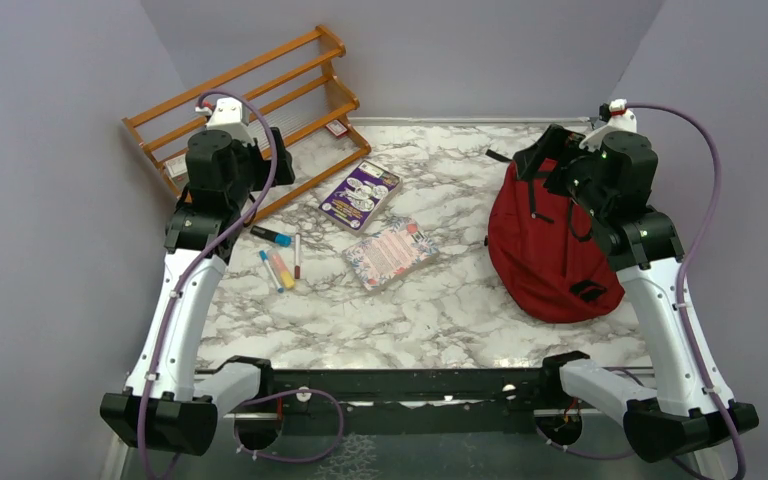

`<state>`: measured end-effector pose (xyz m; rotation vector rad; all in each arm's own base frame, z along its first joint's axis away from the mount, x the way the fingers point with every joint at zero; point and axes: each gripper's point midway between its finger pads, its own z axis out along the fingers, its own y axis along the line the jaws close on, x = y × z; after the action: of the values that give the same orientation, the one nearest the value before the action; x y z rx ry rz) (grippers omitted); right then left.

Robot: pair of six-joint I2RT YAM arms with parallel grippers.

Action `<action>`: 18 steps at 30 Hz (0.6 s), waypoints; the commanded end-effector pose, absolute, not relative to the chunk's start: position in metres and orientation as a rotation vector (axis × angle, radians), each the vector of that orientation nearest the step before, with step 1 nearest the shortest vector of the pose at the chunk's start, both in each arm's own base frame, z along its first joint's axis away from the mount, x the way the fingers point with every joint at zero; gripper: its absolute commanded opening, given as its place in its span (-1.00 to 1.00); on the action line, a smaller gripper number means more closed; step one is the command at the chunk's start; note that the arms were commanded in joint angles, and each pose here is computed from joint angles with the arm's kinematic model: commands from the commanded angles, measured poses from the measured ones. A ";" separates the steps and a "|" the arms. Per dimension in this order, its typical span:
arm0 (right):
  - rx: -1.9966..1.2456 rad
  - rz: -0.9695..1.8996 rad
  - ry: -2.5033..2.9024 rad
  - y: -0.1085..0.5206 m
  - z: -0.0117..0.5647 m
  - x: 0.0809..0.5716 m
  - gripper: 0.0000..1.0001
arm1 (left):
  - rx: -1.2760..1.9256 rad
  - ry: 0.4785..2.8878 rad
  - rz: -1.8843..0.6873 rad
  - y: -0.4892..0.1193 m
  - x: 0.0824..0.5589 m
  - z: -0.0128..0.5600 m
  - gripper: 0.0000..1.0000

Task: Pack the student bag
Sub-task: Adjust the student bag at the center of the board.

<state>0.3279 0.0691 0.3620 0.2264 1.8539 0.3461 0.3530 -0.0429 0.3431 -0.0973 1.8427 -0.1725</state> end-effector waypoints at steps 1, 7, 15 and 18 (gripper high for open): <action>0.236 0.301 1.815 0.059 0.369 0.327 1.00 | -0.127 1.842 -0.158 -0.039 0.360 0.342 0.98; 0.260 0.281 1.845 0.055 0.360 0.321 1.00 | -0.133 1.860 -0.146 -0.037 0.362 0.333 0.98; 0.190 0.237 2.000 0.059 0.329 0.323 1.00 | -0.175 1.914 -0.134 -0.035 0.368 0.308 0.98; 0.161 0.220 2.124 0.062 0.307 0.327 1.00 | -0.147 1.950 -0.182 -0.045 0.371 0.297 0.98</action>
<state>0.3272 0.0609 0.3340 0.2215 1.9635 0.2626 0.3644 -0.0415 0.3107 -0.1318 1.9214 -0.1551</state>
